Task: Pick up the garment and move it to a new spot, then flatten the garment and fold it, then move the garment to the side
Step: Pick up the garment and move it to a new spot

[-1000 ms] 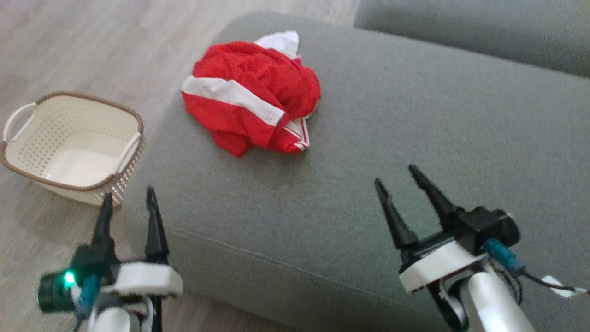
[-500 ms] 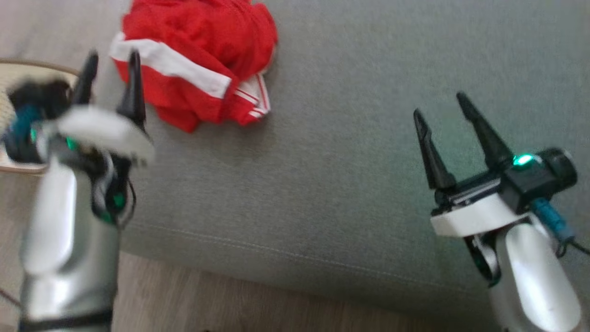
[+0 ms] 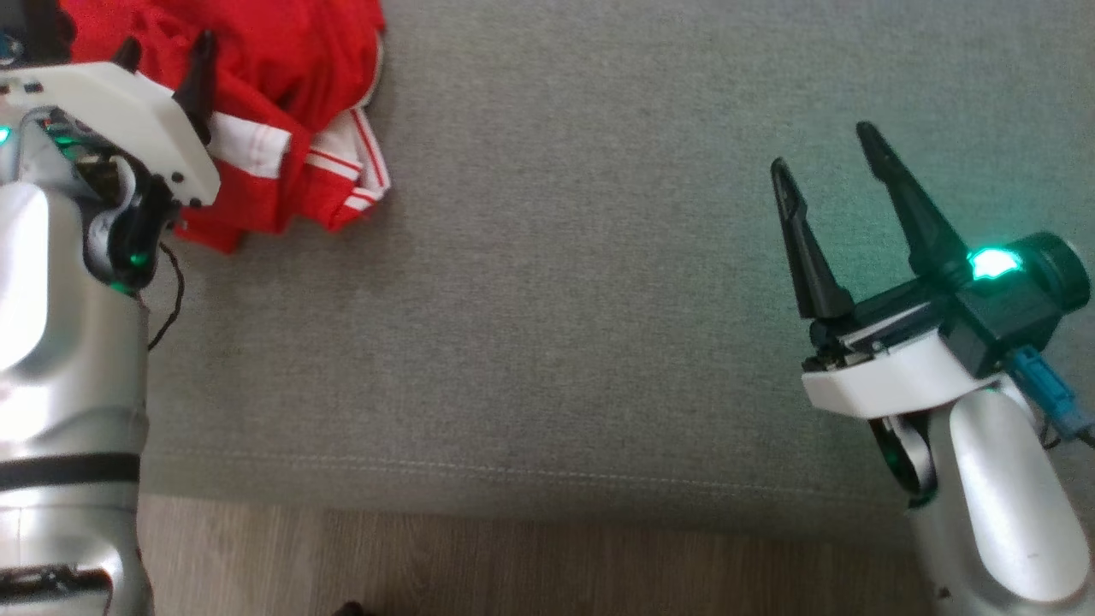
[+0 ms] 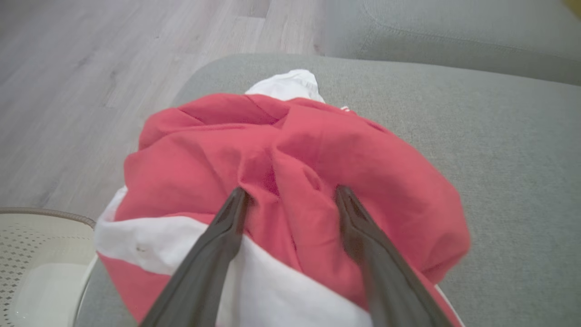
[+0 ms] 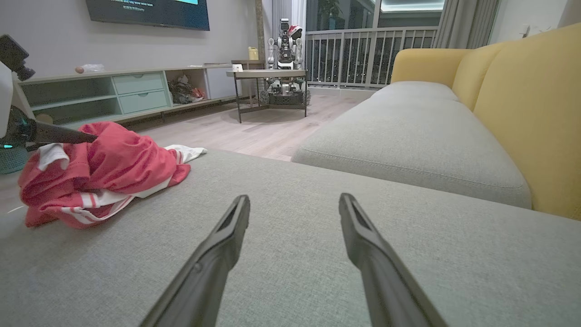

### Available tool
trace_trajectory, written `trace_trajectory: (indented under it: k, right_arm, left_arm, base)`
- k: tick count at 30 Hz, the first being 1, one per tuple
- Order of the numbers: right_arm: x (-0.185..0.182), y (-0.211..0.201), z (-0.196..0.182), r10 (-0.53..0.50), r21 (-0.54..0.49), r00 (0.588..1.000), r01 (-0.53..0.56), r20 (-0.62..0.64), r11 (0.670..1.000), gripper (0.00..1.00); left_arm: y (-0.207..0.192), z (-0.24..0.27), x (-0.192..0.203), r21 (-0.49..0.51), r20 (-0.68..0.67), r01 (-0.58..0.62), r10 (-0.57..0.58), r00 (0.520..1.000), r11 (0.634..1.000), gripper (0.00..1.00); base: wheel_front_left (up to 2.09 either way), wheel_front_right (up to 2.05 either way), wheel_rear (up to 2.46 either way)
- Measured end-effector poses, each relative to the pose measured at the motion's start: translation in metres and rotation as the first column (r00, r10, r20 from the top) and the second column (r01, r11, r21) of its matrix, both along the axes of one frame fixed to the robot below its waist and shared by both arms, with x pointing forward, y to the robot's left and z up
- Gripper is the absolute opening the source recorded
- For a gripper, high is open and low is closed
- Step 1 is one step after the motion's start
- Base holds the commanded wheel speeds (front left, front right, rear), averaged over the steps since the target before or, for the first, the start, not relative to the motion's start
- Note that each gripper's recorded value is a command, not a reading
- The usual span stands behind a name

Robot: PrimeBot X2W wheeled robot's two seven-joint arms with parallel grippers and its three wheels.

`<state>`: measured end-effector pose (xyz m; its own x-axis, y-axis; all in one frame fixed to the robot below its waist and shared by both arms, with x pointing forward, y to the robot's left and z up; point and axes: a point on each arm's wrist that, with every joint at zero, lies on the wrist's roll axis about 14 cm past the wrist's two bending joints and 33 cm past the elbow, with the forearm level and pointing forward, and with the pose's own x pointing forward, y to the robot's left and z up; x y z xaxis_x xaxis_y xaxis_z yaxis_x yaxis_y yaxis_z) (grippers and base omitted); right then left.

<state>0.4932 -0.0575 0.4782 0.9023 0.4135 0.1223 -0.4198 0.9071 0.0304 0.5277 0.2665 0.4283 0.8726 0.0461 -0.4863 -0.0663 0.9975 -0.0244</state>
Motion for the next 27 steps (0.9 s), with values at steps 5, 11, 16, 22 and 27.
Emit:
trace_trajectory:
  k: [5,11,16,22,27]
  right_arm:
    - [0.005,-0.009,-0.007,-0.016,-0.013,1.0,0.016,-0.005,1.0,1.0]
    - [0.006,-0.011,-0.009,-0.018,-0.02,1.0,0.018,-0.008,1.0,1.0]
    - [0.005,-0.008,-0.002,-0.012,-0.017,1.0,0.012,0.005,1.0,1.0]
    - [0.001,-0.002,0.011,-0.001,-0.014,1.0,0.001,0.029,1.0,1.0]
    - [-0.009,0.008,0.028,0.016,0.001,0.999,-0.016,0.05,1.0,1.0]
  left_arm:
    - [-0.001,-0.026,0.005,-0.014,-0.092,-0.007,0.006,0.996,1.0,1.0]
    - [-0.002,-0.044,0.001,-0.039,-0.168,-0.019,0.012,0.986,0.999,0.0]
    - [0.003,-0.029,0.003,-0.035,-0.081,-0.039,0.037,0.996,0.999,0.0]
    - [0.015,0.019,0.01,-0.02,0.119,-0.062,0.064,0.991,0.998,0.0]
    - [0.028,0.092,0.011,-0.018,0.367,-0.101,0.1,0.925,0.995,0.0]
  base:
    - [0.0,0.0,0.0]
    - [0.0,0.0,0.0]
    - [0.0,0.0,0.0]
    - [0.0,0.0,0.0]
    - [0.0,0.0,0.0]
